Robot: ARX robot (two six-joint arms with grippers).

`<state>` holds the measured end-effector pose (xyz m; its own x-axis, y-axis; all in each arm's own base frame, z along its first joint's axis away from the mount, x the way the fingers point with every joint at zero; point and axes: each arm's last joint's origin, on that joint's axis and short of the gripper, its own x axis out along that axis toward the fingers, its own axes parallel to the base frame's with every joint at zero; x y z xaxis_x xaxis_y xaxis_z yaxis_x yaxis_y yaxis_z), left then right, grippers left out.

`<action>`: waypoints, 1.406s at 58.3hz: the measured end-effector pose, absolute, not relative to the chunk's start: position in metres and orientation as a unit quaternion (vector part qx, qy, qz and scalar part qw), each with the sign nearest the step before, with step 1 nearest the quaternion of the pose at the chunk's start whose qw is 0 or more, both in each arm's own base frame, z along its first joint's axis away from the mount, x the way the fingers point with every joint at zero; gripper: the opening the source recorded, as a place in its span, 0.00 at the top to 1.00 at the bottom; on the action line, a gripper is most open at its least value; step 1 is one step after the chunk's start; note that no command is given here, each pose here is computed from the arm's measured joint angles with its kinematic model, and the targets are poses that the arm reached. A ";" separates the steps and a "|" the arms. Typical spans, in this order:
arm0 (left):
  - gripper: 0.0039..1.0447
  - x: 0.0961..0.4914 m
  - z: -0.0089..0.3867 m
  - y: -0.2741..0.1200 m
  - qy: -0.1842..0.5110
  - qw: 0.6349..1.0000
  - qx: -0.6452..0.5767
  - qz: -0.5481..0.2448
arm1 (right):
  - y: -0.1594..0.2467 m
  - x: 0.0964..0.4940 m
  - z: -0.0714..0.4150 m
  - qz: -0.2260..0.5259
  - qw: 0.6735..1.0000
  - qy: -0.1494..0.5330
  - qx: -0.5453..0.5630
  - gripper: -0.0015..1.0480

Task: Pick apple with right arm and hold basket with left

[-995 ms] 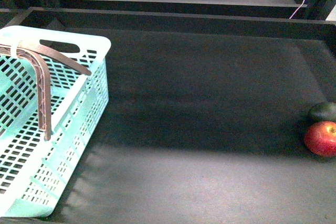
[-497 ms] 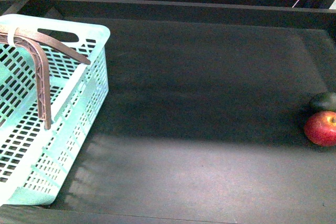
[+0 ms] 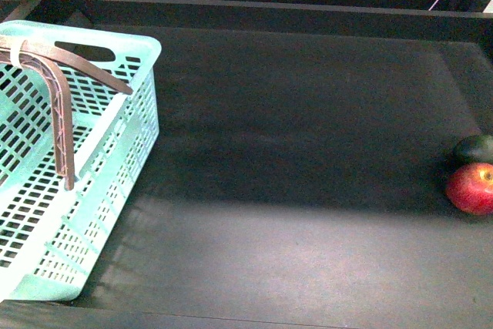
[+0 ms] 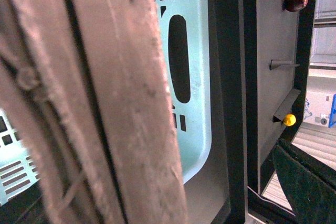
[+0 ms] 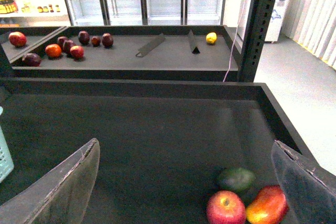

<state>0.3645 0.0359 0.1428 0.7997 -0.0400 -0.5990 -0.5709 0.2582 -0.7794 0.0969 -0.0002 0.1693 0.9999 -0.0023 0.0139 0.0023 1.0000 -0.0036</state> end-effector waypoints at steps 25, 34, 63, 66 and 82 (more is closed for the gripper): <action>0.27 0.375 0.139 0.046 0.255 0.745 -0.580 0.209 | 0.000 0.097 0.169 -0.001 1.000 -0.007 -0.002 0.08; 0.51 0.376 0.140 0.047 0.251 0.745 -0.581 0.211 | 0.000 0.097 0.169 -0.001 1.000 -0.007 -0.002 0.08; 0.86 0.360 0.163 0.012 0.270 0.769 -0.557 0.163 | 0.000 0.097 0.169 -0.001 1.000 -0.007 -0.002 0.08; 0.86 0.358 0.172 0.004 0.269 0.773 -0.556 0.146 | 0.000 0.097 0.169 -0.001 1.000 -0.007 -0.002 0.08; 0.86 0.345 0.221 -0.064 0.300 0.794 -0.527 0.040 | 0.000 0.097 0.169 -0.001 1.000 -0.007 -0.002 0.08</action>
